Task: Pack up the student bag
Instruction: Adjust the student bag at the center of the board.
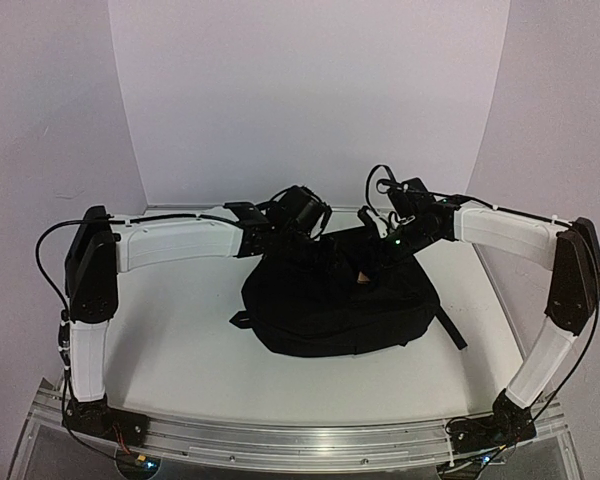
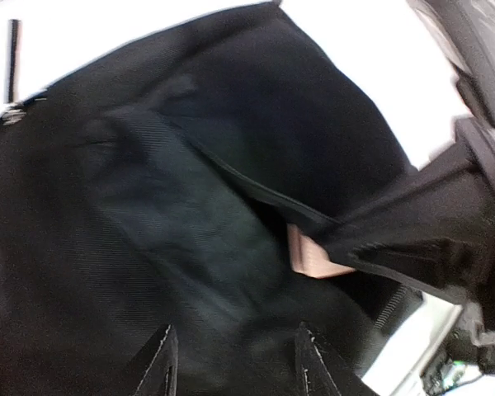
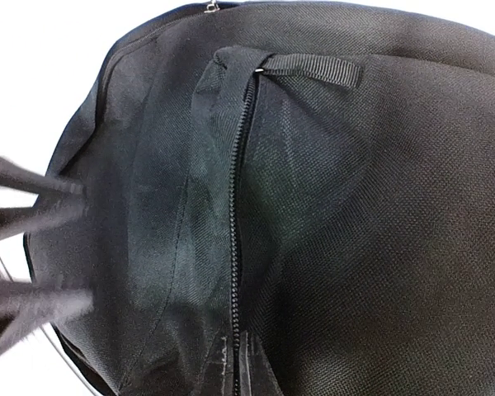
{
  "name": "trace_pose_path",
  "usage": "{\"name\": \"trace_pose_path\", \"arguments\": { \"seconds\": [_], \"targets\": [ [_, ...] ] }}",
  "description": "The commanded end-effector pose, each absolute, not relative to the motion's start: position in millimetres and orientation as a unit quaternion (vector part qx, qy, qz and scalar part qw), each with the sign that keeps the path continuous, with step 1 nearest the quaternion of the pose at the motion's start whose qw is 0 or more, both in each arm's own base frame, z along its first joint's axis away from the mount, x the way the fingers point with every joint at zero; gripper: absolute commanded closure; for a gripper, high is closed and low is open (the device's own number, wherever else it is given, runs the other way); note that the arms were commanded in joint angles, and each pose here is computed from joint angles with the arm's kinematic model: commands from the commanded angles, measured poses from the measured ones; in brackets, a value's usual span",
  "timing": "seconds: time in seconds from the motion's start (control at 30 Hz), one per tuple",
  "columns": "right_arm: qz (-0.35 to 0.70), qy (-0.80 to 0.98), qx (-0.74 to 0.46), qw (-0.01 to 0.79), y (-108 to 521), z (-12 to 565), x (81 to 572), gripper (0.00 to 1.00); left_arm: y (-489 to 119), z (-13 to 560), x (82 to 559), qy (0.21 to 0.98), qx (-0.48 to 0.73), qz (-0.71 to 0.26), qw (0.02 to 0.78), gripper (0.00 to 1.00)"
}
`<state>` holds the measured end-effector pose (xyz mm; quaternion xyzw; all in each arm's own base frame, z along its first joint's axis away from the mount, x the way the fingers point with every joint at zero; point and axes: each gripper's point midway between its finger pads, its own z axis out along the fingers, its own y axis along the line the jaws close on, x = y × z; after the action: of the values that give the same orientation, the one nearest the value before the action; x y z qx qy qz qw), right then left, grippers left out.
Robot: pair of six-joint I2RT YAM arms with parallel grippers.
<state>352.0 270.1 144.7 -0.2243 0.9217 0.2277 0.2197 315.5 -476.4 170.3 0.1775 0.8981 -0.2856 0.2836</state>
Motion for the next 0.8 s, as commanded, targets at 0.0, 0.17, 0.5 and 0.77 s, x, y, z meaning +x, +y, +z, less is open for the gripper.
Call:
{"name": "trace_pose_path", "arguments": {
  "seconds": [0.0, 0.17, 0.5, 0.77],
  "targets": [
    [0.207, 0.927, -0.207, 0.236, 258.2, 152.7, 359.5, 1.00, -507.6, 193.6, 283.4, 0.862, 0.242, -0.351, 0.274, 0.49],
    [0.208, 0.928, -0.202, 0.234, 257.9, 151.6, 360.7, 1.00, -522.7, 182.6, 259.5, 0.857, 0.281, -0.348, 0.255, 0.47],
    [0.232, 0.923, -0.212, 0.225, 265.0, 154.2, 354.2, 1.00, -535.8, 147.4, 252.1, 0.871, 0.288, -0.338, 0.209, 0.44],
    [0.237, 0.922, -0.219, 0.215, 264.7, 150.3, 347.0, 1.00, -505.9, 183.3, 269.6, 0.857, 0.234, -0.336, 0.313, 0.84]
  ]
}}
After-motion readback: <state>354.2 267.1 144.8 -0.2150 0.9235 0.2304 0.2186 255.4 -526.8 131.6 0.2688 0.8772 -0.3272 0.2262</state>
